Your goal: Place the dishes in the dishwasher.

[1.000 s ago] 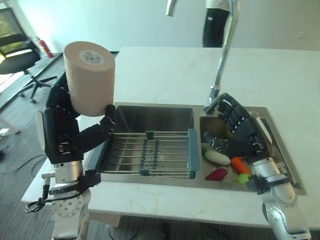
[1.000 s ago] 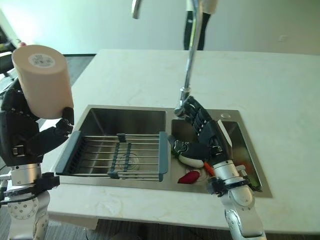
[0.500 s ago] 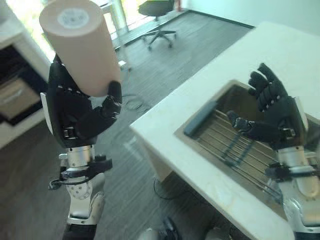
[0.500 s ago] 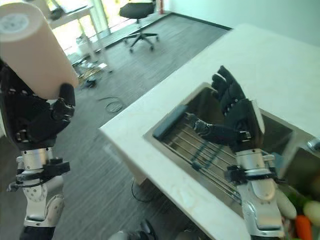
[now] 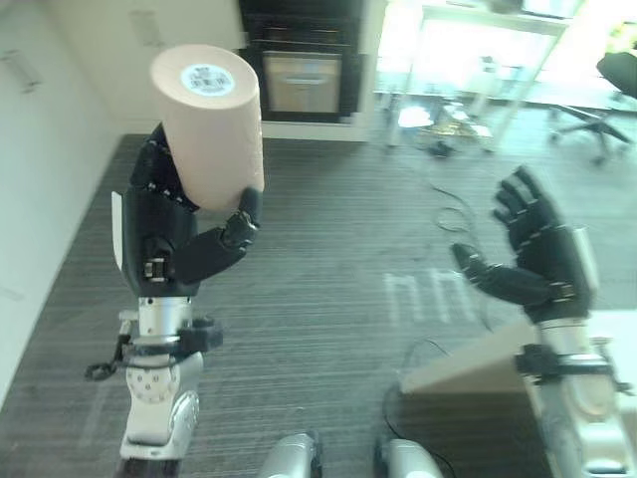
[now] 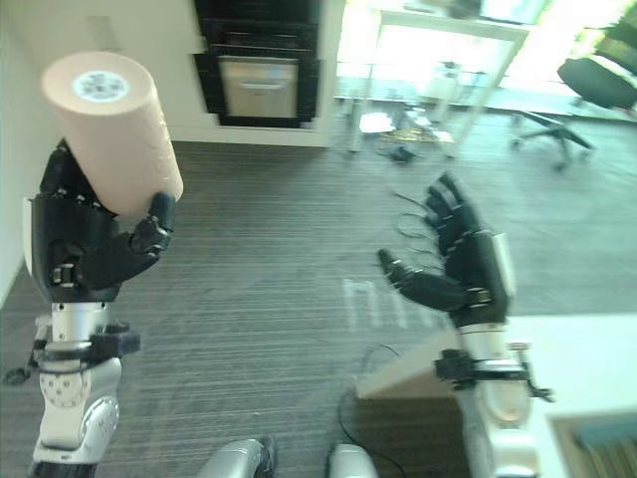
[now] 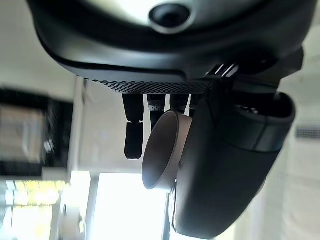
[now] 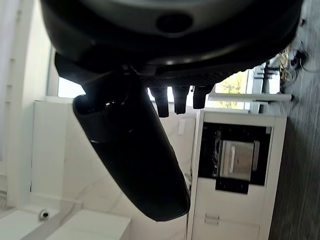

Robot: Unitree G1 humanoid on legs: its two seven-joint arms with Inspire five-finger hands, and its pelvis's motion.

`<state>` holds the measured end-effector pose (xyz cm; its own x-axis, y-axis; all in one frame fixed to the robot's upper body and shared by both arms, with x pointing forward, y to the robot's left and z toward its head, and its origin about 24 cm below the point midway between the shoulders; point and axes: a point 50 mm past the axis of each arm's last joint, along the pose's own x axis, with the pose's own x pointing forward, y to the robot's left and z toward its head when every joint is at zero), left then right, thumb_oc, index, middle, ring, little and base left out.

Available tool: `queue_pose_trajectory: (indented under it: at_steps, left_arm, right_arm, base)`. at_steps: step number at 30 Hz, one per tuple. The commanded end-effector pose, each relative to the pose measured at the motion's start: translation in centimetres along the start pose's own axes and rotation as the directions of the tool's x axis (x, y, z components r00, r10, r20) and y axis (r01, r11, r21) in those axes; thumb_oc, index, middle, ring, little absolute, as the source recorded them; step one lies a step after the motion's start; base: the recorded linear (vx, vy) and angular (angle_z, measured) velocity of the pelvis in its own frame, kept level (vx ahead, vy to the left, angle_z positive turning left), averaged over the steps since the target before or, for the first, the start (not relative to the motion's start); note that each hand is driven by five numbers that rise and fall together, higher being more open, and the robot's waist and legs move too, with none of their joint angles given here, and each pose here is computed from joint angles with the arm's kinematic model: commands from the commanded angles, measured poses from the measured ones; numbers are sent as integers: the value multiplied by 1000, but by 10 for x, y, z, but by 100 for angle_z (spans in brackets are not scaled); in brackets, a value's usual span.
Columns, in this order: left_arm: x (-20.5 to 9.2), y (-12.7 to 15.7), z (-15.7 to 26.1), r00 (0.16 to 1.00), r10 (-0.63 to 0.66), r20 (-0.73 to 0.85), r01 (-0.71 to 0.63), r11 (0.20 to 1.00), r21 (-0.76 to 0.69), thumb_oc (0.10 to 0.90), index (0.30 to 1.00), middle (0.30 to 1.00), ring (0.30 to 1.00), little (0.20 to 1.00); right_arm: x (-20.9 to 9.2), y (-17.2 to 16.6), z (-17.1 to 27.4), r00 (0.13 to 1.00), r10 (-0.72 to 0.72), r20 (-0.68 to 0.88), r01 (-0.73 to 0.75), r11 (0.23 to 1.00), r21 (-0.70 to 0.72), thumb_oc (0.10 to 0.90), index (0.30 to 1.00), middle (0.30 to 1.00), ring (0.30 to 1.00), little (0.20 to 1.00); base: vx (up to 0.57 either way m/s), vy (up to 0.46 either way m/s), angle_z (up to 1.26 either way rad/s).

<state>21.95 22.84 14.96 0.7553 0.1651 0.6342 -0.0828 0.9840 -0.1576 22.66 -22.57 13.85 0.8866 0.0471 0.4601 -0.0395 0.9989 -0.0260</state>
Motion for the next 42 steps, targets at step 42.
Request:
queue_pose_trajectory:
  at_steps: [42]
  left_arm:
    - [7, -15, 28, 981, -67, 183, 76, 996, -45, 400, 300, 300, 300, 300]
  right_arm:
    - [7, 11, 31, 975, 107, 193, -113, 993, 18, 800, 900, 900, 900, 900]
  base:
    - [32, -47, 8]
